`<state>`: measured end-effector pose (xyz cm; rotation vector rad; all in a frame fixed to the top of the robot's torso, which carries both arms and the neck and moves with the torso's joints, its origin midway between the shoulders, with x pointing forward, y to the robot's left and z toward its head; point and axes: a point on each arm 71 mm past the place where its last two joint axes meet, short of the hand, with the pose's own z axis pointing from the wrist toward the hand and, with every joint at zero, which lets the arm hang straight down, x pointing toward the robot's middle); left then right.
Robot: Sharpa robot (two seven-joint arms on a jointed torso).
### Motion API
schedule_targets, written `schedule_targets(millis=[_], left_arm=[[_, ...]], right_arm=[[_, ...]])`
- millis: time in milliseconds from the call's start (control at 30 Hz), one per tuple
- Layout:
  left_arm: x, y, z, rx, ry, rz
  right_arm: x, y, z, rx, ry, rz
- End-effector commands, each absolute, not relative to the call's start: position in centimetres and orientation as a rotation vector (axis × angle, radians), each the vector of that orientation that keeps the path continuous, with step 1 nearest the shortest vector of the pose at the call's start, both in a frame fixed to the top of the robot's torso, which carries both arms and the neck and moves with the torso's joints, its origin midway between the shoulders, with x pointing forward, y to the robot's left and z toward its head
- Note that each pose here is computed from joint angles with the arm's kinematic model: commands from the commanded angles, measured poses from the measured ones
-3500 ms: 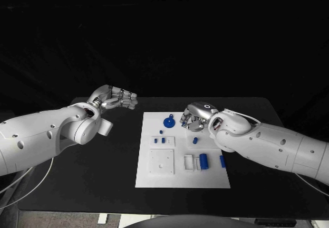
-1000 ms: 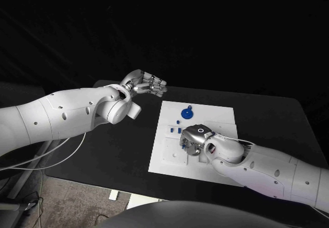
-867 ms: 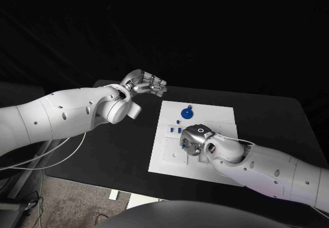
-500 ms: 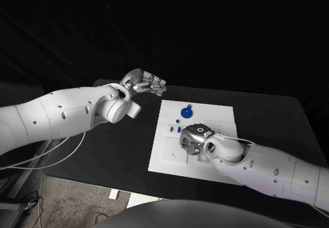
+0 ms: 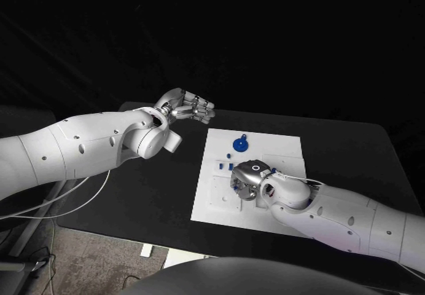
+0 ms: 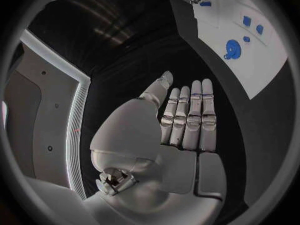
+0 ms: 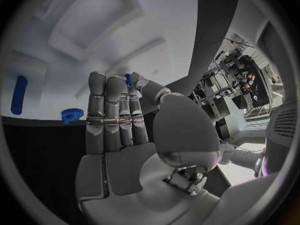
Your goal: Assemble the parts on the task board
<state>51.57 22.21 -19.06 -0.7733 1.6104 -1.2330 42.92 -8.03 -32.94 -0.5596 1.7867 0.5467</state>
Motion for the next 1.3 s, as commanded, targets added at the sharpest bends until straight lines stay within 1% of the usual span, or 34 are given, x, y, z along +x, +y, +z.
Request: schedule_targets(millis=[33,367,533,767,967,1167,1300], left_arm=[[51.6,21.9,-18.9,-0.770,1.614,-1.251],[51.6,21.8,-18.9,-0.770,1.615,-1.252],[51.6,21.9,-18.9,-0.771,1.615,-1.249],[51.6,22.2,-18.9,-0.775,1.614,-1.243],[51.6,22.5,-18.9,-0.777,1.613,-1.238],[51.6,22.8,-18.9,-0.780,1.611,-1.232],[51.6,22.9,-18.9,-0.781,1.612,-1.231]], right_arm=[[42.7,-8.2,-33.7,-0.604,1.825,0.502],[42.7,-8.1,-33.9,-0.587,1.832,0.525],[42.6,-8.5,-33.6,-0.552,1.813,0.545],[42.3,-9.5,-32.7,-0.495,1.768,0.570],[42.2,-10.7,-31.0,-0.441,1.715,0.598],[42.7,-12.1,-27.9,-0.359,1.635,0.631],[43.5,-13.5,-26.1,-0.329,1.621,0.612]])
